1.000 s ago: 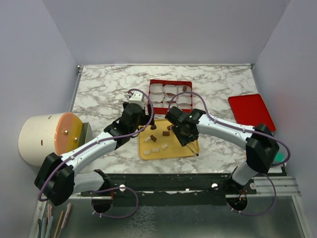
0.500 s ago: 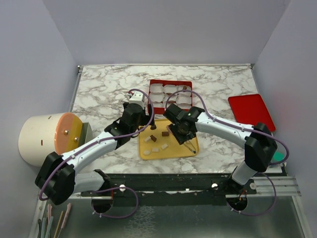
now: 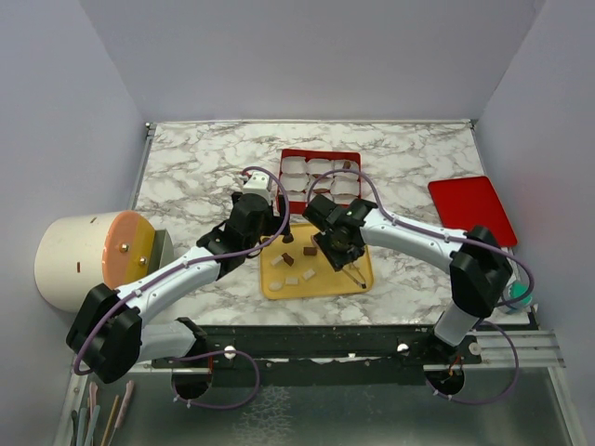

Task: Pack the chocolate

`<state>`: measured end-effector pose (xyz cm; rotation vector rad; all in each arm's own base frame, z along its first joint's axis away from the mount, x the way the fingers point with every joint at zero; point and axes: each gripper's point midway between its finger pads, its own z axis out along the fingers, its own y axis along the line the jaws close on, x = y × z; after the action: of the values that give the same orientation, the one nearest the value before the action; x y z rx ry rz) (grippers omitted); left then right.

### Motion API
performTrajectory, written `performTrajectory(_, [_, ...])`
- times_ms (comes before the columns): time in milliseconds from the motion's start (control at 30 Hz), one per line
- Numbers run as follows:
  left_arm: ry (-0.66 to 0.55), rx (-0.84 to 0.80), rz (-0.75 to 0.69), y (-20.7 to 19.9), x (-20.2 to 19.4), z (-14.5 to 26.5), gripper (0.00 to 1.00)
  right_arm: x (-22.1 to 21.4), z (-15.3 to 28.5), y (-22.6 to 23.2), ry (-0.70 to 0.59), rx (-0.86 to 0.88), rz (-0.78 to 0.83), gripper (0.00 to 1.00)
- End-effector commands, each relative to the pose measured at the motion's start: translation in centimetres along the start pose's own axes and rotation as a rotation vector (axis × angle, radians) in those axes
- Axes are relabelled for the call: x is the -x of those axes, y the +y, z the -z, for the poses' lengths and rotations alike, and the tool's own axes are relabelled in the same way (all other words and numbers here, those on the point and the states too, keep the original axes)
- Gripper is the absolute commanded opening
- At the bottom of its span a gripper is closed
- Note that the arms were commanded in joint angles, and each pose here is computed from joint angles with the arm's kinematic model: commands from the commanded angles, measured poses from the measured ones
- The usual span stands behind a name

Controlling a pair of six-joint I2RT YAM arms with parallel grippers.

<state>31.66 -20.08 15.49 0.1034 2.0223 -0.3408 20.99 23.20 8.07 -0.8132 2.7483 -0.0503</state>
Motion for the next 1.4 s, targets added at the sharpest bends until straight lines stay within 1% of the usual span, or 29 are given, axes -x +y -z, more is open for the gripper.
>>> performTrajectory(0, [0.000,-0.023,-0.014,-0.4,-0.1,-0.1,0.87,1.5,0.1,0.8,-0.030,0.033,0.003,0.45])
performTrajectory(133, [-0.001,-0.020,-0.020,-0.4,-0.1,-0.2,0.87,1.9,-0.2,1.2,-0.026,0.042,-0.001,0.45])
performTrajectory(233, [-0.001,-0.021,-0.022,-0.4,-0.1,-0.1,0.87,1.9,-0.4,1.2,-0.021,0.040,-0.004,0.42])
performTrajectory(467, [-0.002,-0.018,-0.019,-0.3,-0.1,0.0,0.87,1.0,-0.1,0.7,-0.005,0.015,-0.023,0.29])
performTrajectory(633, [-0.001,-0.021,-0.015,-0.4,-0.1,0.0,0.87,1.3,0.7,0.3,-0.031,0.004,-0.040,0.16])
performTrajectory(733, [-0.001,-0.019,-0.014,-0.3,-0.1,0.0,0.87,1.8,1.5,0.1,-0.052,0.000,-0.048,0.13])
performTrajectory(1033, [-0.006,-0.009,-0.013,-0.1,0.0,0.1,0.87,3.0,3.5,-0.3,-0.100,-0.009,-0.064,0.11])
performTrajectory(1367, [-0.007,-0.009,-0.013,-0.1,0.1,0.2,0.87,4.8,5.3,-1.6,-0.161,-0.062,-0.102,0.11])
